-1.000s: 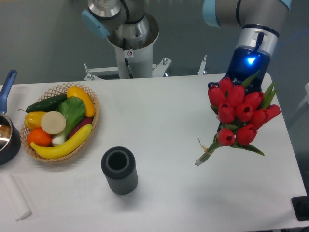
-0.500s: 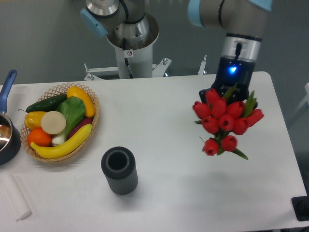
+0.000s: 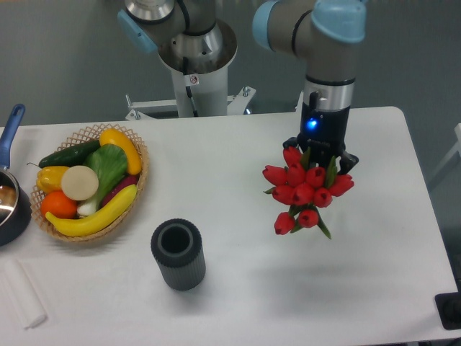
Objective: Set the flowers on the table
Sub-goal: 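Lower the held tulips, tilting the stems down onto the table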
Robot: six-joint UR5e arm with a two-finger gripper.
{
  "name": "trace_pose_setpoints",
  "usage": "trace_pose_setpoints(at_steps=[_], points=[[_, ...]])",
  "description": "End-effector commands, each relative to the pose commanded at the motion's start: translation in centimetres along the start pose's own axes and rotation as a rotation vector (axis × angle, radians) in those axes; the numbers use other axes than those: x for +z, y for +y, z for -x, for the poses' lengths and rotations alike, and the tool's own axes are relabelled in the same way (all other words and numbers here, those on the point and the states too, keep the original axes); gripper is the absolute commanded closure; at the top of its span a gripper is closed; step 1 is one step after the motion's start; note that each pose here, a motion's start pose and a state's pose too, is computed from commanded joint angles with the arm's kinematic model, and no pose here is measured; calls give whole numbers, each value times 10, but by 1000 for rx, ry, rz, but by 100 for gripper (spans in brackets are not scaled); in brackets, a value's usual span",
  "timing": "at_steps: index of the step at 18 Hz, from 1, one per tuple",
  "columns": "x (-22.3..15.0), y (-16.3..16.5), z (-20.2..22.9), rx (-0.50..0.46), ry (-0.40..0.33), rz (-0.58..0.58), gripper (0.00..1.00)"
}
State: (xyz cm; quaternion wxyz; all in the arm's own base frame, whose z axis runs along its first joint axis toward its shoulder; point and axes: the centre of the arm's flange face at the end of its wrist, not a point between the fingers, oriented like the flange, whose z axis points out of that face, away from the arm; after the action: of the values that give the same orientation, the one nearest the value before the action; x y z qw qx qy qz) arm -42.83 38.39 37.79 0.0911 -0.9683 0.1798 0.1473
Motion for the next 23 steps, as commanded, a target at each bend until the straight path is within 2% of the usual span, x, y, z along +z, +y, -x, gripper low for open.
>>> trace_pose_setpoints(at_steps=[4,9,13,23], points=[[12,-6,-9,76,35,128,74],[53,-24,-30,186,100,287,73],[93,-32,-40,216,166,311,73],[134,-46,-49,241,218,325,69]])
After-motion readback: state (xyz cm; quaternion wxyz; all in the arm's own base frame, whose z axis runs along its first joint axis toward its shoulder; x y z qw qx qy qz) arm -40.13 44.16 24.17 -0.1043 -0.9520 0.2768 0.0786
